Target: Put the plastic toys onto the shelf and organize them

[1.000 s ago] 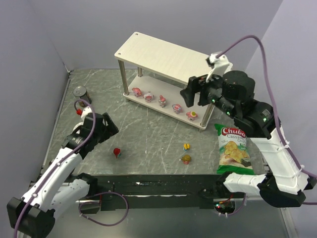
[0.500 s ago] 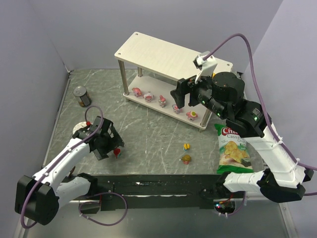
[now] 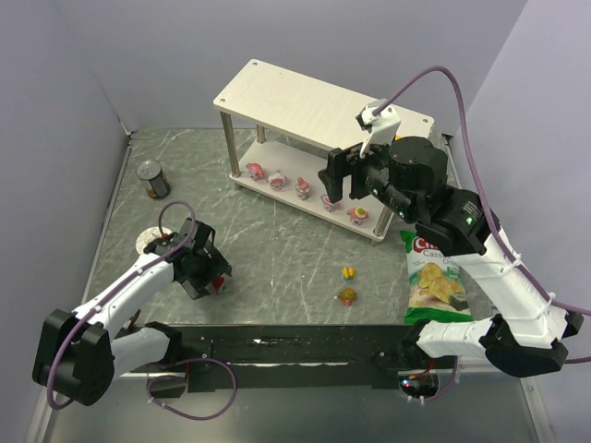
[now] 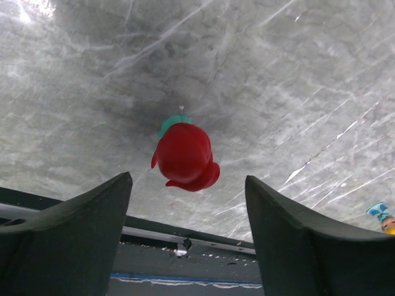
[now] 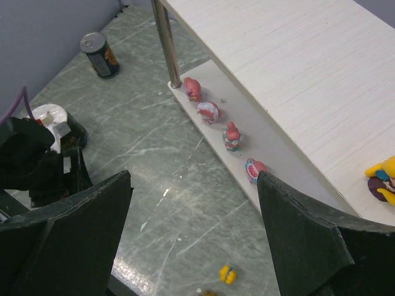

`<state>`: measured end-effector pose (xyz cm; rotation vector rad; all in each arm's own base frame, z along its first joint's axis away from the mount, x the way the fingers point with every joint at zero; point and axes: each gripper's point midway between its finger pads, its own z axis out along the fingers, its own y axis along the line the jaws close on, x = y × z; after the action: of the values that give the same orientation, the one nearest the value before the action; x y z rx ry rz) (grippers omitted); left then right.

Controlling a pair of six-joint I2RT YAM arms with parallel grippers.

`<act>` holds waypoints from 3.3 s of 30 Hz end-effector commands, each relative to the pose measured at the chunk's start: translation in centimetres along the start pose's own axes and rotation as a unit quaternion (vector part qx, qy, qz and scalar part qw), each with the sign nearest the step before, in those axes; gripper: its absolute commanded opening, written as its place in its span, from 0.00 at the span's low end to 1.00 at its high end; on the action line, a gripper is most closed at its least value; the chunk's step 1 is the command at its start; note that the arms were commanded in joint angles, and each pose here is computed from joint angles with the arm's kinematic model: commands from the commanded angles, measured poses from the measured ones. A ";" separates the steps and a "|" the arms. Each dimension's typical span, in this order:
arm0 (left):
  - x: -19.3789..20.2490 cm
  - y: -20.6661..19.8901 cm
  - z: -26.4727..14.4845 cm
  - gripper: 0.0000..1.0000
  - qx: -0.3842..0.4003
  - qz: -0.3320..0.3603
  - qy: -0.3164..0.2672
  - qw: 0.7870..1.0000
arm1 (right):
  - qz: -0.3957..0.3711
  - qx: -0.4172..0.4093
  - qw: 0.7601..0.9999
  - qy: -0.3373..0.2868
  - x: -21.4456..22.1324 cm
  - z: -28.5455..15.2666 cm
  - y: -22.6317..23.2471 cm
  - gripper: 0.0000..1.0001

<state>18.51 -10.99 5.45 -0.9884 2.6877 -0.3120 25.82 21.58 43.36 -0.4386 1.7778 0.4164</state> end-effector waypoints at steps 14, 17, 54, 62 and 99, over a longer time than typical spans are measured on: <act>-1.0 -1.1 1.2 0.60 0.005 -0.003 -0.012 1.000 | -0.005 0.031 0.999 -0.031 -0.6 -1.5 -1.6 0.89; -1.0 -1.0 1.4 0.56 0.003 0.004 -0.009 1.000 | -0.004 0.036 0.999 -0.030 -0.2 -1.6 -1.8 0.89; 3.4 -12.4 2.4 0.33 0.048 0.539 0.015 0.841 | 0.021 0.070 0.997 -0.013 0.2 -1.3 -2.7 0.89; 4.1 -12.3 3.2 0.43 0.044 0.550 0.012 0.834 | 0.026 0.069 0.997 -0.008 0.7 -1.4 -2.6 0.89; 3.1 -14.2 0.4 0.64 0.092 0.278 -0.224 0.930 | 0.003 0.057 0.998 -0.002 1.1 -2.1 -2.6 0.91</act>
<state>23.84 -23.26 7.84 -0.0685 2.4143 -0.2276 25.27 18.29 42.06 -0.3361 1.8060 0.3244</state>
